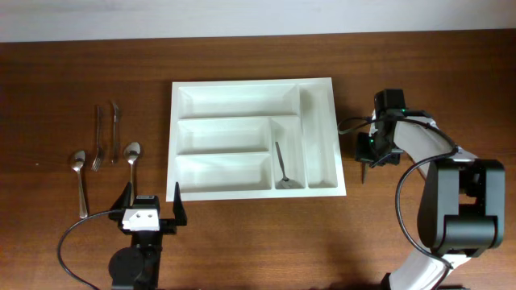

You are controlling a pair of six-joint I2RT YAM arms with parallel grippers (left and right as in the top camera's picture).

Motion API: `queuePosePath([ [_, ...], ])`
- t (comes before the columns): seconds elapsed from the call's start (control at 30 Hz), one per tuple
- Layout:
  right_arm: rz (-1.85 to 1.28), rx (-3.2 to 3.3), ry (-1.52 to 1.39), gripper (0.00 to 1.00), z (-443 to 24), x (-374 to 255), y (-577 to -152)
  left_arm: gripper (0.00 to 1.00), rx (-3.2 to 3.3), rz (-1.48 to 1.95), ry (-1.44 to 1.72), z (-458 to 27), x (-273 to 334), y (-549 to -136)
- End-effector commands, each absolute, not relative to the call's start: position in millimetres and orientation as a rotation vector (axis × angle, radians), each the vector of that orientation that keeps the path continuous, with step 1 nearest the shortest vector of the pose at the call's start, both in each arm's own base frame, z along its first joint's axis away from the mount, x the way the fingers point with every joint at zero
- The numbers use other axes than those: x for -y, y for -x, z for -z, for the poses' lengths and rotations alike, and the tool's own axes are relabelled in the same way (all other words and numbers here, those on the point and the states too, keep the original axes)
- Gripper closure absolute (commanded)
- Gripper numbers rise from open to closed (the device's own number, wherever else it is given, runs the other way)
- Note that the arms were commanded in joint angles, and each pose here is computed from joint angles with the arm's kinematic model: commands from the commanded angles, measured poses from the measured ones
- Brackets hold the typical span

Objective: Pack container

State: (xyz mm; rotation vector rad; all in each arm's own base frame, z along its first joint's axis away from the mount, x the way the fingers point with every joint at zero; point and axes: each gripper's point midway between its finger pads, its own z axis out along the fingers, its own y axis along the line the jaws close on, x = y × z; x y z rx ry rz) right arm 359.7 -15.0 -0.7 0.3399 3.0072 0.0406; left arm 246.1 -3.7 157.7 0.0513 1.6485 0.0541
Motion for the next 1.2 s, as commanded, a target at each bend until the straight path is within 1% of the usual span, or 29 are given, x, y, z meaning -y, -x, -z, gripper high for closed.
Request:
queuePosePath([
  [0.0,-0.048,-3.036,-0.324,0.96,10,11,-352,0.01,-1.643,-0.078,-0.052,-158,1,-246],
  [0.13,-0.049,-3.030,-0.323,0.96,7,11,-355,0.01,-1.643,-0.078,-0.052,-158,1,-246],
  [0.23,-0.063,-3.016,-0.321,0.96,-4,10,-363,0.01,-1.643,-0.078,-0.052,-158,1,-246],
  [0.4,-0.092,-2.989,-0.315,0.96,-38,8,-383,0.01,-1.643,-0.078,-0.052,-158,1,-246],
  [0.7,-0.198,-2.953,-0.273,0.96,-95,-11,-404,0.01,-1.643,-0.078,-0.052,-158,1,-246],
  [0.97,-0.163,-2.960,-0.237,0.96,-99,-21,-403,0.01,-1.643,-0.078,-0.052,-158,1,-246],
  [1.0,-0.120,-2.958,-0.272,0.91,-98,-15,-404,0.01,-1.643,-0.078,-0.052,-158,1,-246],
  [1.03,-0.086,-2.956,-0.295,0.73,-97,-11,-404,0.01,-1.643,-0.078,-0.052,-158,1,-246],
  [1.1,-0.044,-2.949,-0.307,0.50,-96,-6,-405,0.01,-1.643,-0.078,-0.052,-158,1,-246],
  [1.13,-0.026,-2.945,-0.308,0.41,-94,-4,-406,0.01,-1.643,-0.078,-0.052,-158,1,-246],
  [1.17,-0.020,-2.937,-0.308,0.36,-92,-3,-408,0.01,-1.643,-0.078,-0.052,-158,1,-246],
])
